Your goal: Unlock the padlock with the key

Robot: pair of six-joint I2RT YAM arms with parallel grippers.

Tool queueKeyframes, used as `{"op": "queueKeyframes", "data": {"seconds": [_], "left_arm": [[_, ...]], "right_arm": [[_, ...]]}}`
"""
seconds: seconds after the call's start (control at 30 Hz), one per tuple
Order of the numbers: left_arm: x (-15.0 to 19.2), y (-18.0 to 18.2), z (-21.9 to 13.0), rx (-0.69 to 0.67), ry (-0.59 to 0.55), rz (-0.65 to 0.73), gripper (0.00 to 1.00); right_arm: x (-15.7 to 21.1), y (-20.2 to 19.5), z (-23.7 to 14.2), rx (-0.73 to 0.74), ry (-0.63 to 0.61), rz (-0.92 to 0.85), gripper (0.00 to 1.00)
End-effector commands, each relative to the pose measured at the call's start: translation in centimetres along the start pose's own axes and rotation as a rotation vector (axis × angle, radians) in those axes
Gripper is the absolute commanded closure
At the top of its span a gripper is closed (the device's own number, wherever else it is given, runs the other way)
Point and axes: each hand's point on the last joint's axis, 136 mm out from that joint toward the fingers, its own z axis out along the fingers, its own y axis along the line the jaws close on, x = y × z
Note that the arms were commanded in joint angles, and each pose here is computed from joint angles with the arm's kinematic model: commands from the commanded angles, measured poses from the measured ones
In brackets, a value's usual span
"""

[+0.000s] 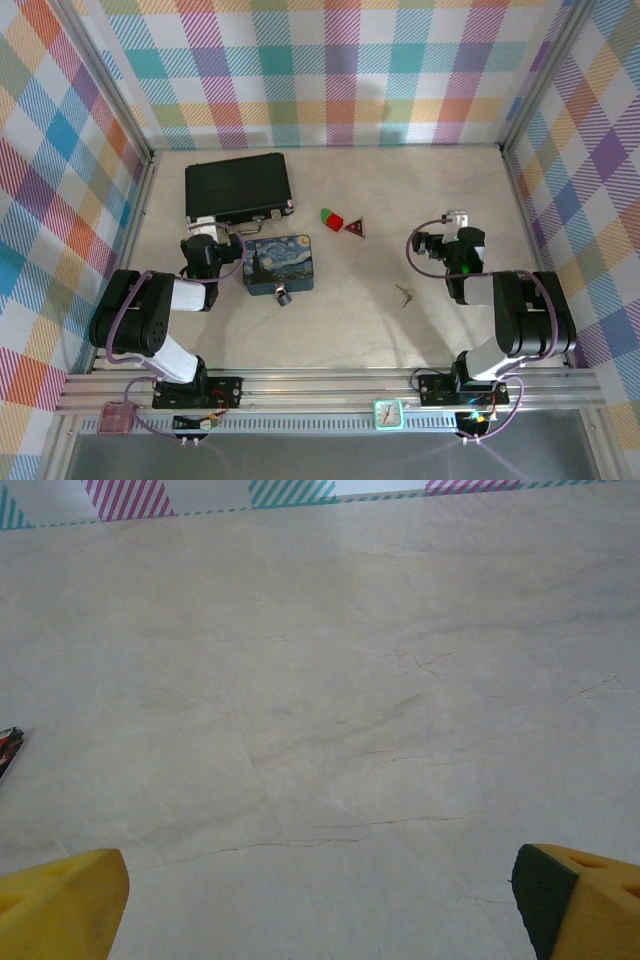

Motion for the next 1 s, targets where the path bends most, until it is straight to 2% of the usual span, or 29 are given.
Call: {"op": "queueKeyframes", "data": {"seconds": [0.0,0.97], "left_arm": [[-0.51,-0.38,0.35,0.017,-0.006,0.007,0.0],[-0.7,-0.43,0.19,0.021,-0.017,0.008,0.0]], "right_arm": [[-0.88,0.16,0.24,-0.015,-0.02,-0.011,0.01],[-0.95,0.09,0.26,-0.01,-0.02,-0.008,0.01]]}}
